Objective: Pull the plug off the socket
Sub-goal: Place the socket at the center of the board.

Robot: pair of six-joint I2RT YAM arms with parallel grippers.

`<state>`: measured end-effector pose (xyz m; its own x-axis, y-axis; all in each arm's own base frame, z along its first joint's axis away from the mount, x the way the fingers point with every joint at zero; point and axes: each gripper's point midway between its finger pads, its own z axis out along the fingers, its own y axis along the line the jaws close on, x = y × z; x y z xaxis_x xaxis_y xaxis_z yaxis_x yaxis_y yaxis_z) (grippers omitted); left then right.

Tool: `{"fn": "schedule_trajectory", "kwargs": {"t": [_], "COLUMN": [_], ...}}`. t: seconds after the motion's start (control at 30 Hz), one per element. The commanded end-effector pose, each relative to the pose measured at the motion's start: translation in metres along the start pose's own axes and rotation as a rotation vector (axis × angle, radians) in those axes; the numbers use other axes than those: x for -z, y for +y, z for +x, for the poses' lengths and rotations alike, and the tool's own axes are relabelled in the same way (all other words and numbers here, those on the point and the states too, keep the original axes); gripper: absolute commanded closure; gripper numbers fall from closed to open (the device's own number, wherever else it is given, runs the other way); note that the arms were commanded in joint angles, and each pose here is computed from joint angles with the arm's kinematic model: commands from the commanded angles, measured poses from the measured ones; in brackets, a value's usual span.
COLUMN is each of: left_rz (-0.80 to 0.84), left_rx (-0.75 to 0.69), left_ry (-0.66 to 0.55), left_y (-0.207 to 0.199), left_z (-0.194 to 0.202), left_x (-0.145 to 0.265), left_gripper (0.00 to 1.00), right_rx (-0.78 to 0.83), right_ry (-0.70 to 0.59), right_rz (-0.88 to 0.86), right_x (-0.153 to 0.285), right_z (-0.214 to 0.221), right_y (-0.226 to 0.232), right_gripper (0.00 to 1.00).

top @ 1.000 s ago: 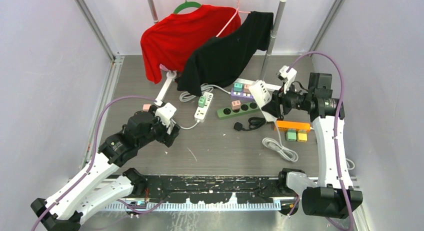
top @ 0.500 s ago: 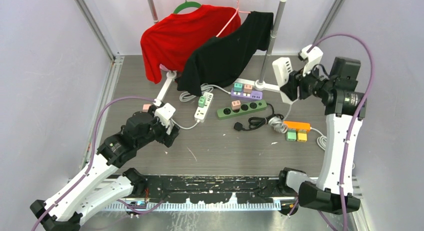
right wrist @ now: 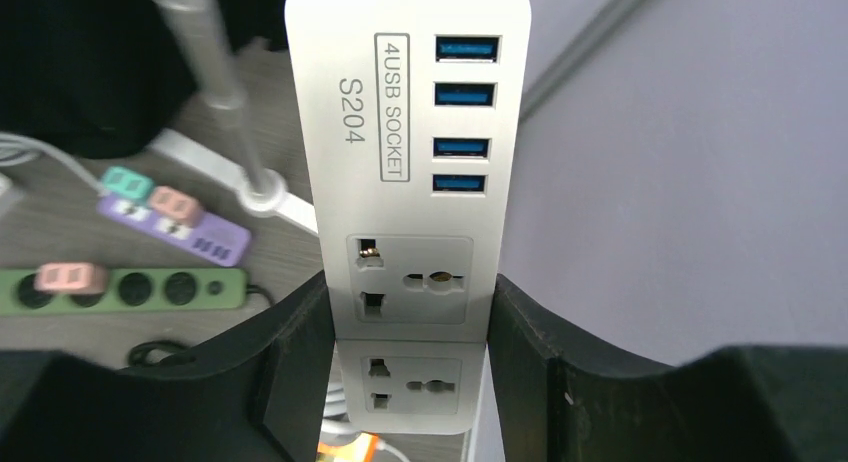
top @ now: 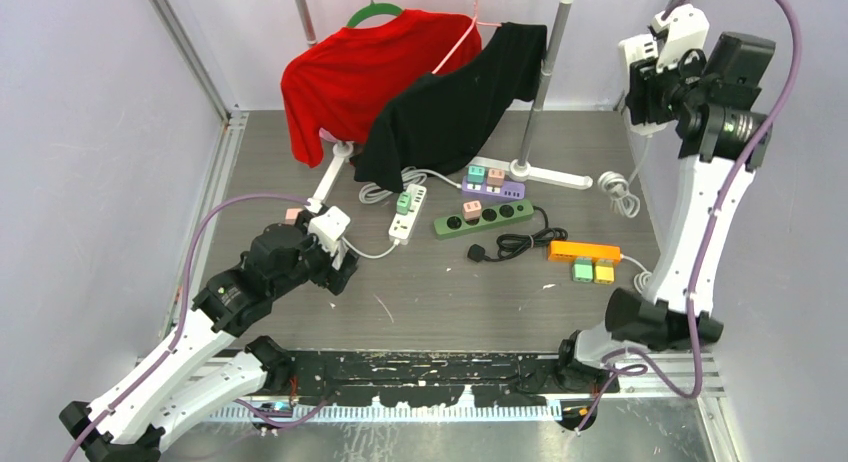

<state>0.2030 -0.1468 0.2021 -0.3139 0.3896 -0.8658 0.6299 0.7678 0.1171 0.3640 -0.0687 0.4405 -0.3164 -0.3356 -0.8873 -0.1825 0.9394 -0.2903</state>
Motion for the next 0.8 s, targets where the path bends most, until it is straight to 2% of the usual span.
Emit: {"fn": "schedule_trajectory", "kwargs": {"t": [0.0,0.2,0.47,0.6,0.77], "left_rz": [0.005,0.006,-0.003,0.002,0.002], "left_rx": [0.001,0.001,-0.002,-0.003,-0.003], "left_ry": [-0.068,-0.058,-0.048,-0.048,-0.038], "left_y": [0.000,0.000,0.002,0.001,0.001], "left_z": [-0.017,-0.015,-0.013,-0.013,-0.012], "left_x": [0.002,0.000,-0.001,-0.002,-0.003], "left_gripper": [0.15,0.15,0.15,0.15,0.15], "right_rx": [0.037,0.011,-0.117,-0.220,-0.294], "right_ry": [-0.006,0.096,0.303,0.424,0.527], "right_rz": [0.165,0.116,-0.070,-0.179,-0.231], "right_x": [-0.033,-0.091,-0.160,-0.189,-0.226], "right_z": [0.001,0.050,0.145,0.187,0.225], "right_y": [-0.061,-0.069,-0.037,-0.013,0.019], "right_gripper": [0.99,0.99,0.99,0.89,0.85]}}
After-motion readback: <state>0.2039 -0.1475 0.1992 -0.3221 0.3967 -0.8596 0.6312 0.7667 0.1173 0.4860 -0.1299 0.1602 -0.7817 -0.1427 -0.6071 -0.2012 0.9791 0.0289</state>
